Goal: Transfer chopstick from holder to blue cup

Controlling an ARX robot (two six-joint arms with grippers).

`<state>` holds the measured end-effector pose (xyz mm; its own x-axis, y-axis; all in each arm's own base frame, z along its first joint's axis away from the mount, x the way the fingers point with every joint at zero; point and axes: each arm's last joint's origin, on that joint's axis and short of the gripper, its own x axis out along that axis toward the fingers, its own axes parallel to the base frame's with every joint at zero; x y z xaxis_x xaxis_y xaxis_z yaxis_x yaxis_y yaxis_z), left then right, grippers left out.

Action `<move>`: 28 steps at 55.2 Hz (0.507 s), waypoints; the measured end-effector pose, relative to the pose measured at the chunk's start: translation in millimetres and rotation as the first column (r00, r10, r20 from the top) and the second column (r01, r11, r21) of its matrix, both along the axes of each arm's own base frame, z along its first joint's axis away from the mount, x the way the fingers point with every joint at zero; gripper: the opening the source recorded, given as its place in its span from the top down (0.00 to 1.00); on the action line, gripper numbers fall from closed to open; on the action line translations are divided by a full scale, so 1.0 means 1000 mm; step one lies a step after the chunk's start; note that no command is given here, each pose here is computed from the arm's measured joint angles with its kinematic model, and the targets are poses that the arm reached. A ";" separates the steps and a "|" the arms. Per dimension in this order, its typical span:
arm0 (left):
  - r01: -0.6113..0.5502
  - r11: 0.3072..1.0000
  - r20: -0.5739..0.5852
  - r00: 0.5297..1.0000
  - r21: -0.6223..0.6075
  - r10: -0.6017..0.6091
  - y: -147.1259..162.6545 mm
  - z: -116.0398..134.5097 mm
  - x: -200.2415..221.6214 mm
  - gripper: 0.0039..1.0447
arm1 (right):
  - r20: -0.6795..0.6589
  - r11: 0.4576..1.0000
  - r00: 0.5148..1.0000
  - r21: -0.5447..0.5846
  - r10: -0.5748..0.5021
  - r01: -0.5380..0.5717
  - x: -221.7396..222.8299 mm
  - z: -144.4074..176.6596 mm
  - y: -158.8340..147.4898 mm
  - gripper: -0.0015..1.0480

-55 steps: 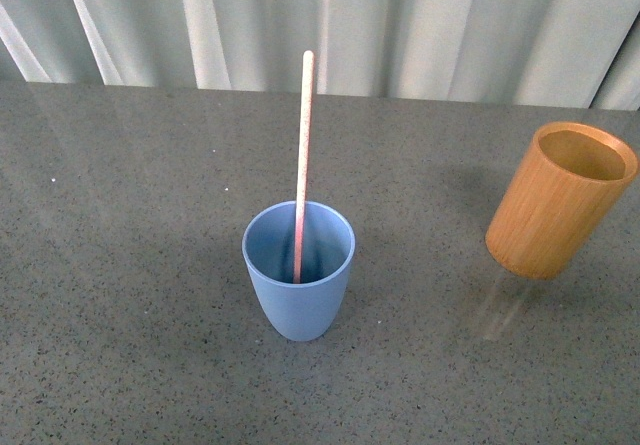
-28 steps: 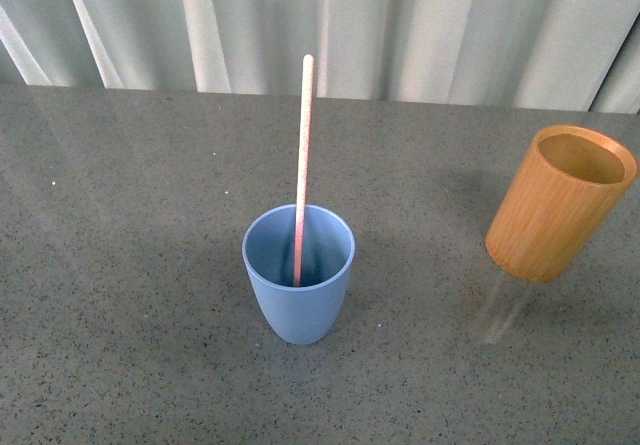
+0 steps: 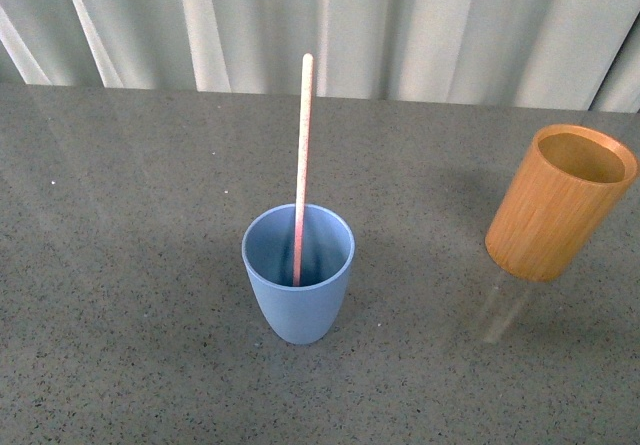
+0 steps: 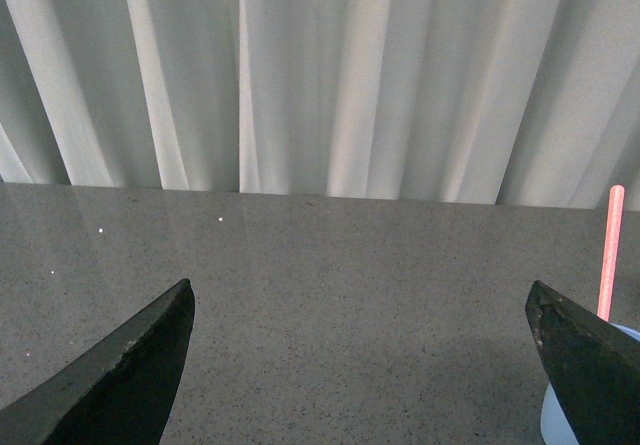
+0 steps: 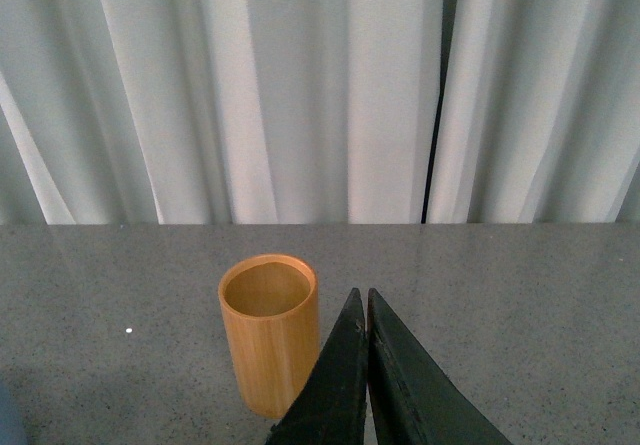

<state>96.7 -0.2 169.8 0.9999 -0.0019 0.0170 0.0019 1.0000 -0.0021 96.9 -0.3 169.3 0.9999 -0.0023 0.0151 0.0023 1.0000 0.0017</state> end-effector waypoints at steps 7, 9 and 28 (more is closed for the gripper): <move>0.000 1.000 0.000 1.000 0.000 0.000 0.000 0.000 0.000 0.06 | 0.000 1.000 1.000 0.000 0.000 0.000 0.000 0.000 0.000 0.99; 0.000 1.000 0.000 1.000 0.000 0.000 0.000 0.000 0.000 0.06 | 0.000 1.000 1.000 -0.001 0.000 0.000 0.000 0.000 0.000 0.94; 0.000 1.000 0.000 1.000 0.000 0.000 0.000 0.000 0.000 0.06 | 0.000 1.000 1.000 0.000 0.000 0.000 0.000 0.000 0.000 0.27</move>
